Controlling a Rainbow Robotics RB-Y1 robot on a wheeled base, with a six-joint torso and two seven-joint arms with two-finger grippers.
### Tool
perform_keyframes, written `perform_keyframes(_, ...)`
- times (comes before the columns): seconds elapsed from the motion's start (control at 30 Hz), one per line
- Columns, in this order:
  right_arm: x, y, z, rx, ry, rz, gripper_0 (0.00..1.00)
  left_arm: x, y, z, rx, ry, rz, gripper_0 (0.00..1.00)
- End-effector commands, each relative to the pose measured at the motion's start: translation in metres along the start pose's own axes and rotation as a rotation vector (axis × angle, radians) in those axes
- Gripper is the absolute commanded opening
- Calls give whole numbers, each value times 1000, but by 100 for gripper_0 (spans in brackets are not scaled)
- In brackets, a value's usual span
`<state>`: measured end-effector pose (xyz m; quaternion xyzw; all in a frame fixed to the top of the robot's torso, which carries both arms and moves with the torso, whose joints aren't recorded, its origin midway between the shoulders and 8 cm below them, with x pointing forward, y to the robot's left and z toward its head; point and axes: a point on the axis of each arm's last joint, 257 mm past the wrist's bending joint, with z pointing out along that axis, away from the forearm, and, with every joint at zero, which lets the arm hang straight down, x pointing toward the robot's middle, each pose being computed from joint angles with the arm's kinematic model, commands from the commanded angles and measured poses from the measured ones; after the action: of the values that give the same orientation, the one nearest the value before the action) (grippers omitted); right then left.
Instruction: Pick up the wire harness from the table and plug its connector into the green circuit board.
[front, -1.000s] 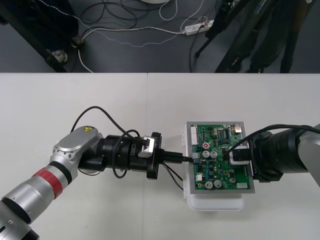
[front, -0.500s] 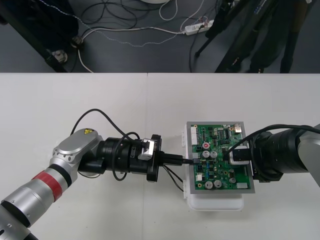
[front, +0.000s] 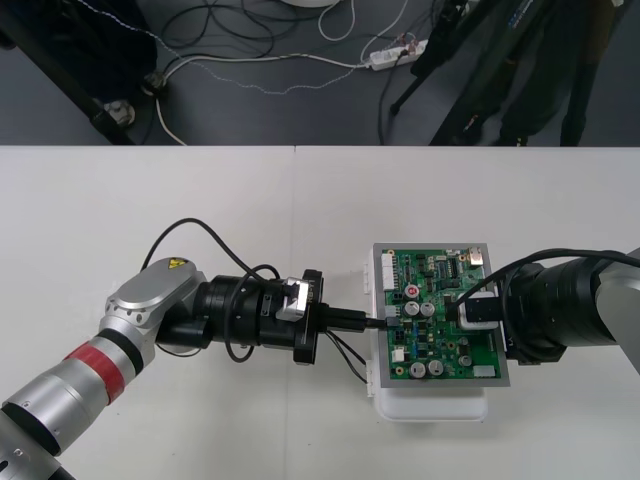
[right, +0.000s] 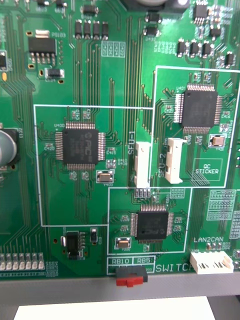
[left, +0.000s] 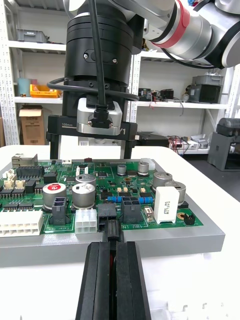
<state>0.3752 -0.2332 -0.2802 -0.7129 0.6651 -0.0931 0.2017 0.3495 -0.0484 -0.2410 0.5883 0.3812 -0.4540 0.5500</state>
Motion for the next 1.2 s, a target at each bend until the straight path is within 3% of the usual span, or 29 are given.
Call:
perform_keyframes(0.03, -25, -6, -6, 22, -42, -26, 100, -11, -4, 20, 3, -36, 94, 0)
perform_keyframes(1.2, -29, -3, -6, 12, -60, 9, 100, -11, -2, 21, -22, -41, 114, 0)
